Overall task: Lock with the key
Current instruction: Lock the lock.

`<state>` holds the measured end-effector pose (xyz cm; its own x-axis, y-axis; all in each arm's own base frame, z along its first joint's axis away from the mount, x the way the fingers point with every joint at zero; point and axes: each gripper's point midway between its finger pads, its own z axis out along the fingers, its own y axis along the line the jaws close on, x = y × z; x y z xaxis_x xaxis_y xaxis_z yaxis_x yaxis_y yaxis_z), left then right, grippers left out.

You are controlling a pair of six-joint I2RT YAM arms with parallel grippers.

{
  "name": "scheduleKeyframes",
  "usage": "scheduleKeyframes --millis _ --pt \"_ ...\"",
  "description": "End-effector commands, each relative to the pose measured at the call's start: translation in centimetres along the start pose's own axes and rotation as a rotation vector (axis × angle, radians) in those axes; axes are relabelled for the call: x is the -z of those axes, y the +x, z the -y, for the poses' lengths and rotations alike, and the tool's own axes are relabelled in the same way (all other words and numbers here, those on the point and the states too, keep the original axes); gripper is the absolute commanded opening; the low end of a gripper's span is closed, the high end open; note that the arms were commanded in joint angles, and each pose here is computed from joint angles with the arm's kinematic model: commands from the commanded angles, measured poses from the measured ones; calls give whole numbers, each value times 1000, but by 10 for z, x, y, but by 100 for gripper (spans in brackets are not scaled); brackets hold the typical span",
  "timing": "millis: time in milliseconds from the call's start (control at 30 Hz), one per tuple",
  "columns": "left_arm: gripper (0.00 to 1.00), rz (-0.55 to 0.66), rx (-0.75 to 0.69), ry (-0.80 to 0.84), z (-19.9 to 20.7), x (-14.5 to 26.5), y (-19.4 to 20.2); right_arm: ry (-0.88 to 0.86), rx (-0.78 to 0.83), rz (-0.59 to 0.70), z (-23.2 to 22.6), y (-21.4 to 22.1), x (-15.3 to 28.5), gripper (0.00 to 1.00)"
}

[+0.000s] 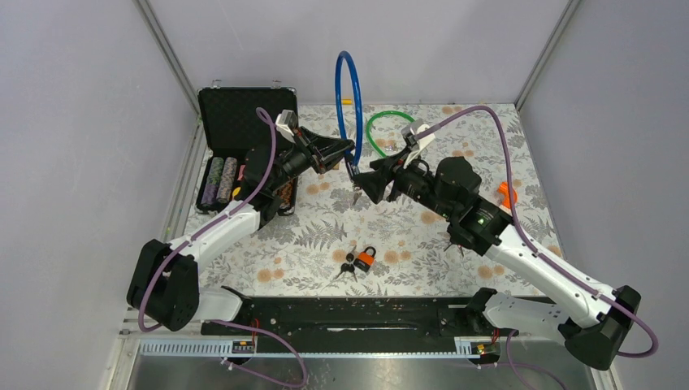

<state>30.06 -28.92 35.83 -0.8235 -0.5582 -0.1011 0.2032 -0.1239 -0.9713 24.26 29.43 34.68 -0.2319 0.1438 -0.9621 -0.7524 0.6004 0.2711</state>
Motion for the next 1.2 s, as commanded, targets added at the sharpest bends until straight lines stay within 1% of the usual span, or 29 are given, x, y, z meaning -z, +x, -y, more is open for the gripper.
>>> scheduleKeyframes --millis 0,100,200,400,467,567,600,667,733,933,1000,1100,1167 --pt "0 44 -99 162 51 -4 -8 -56 -113 2 -20 -11 9 67" --pt "0 68 -120 170 54 -4 -12 -87 -167 -26 -26 -3 6 64" --pt "0 95 -149 162 56 -3 -15 -105 -208 -40 -30 1 4 57" --pt "0 111 -173 146 59 -2 -17 -83 -232 -74 -27 8 -2 41" --pt "0 114 -176 145 59 -1 -17 -73 -239 -90 -25 11 -4 39" --pt "0 118 -180 142 59 -1 -18 -57 -255 -102 -23 14 -6 39" --pt "0 121 -180 139 59 -1 -18 -51 -261 -111 -23 15 -6 42" --pt "0 126 -186 141 60 0 -19 -38 -270 -114 -21 15 -6 50" --pt "0 131 -190 138 60 0 -19 -39 -281 -106 -21 15 -7 52" --pt "0 141 -199 128 61 3 -19 -26 -296 -94 -18 17 -13 36" --pt "0 145 -203 120 61 3 -20 -16 -292 -79 -15 16 -15 28" --pt "0 149 -211 99 59 4 -20 -7 -281 -49 -12 12 -18 14" --pt "0 148 -220 73 56 3 -21 12 -254 -43 -8 11 -18 7"
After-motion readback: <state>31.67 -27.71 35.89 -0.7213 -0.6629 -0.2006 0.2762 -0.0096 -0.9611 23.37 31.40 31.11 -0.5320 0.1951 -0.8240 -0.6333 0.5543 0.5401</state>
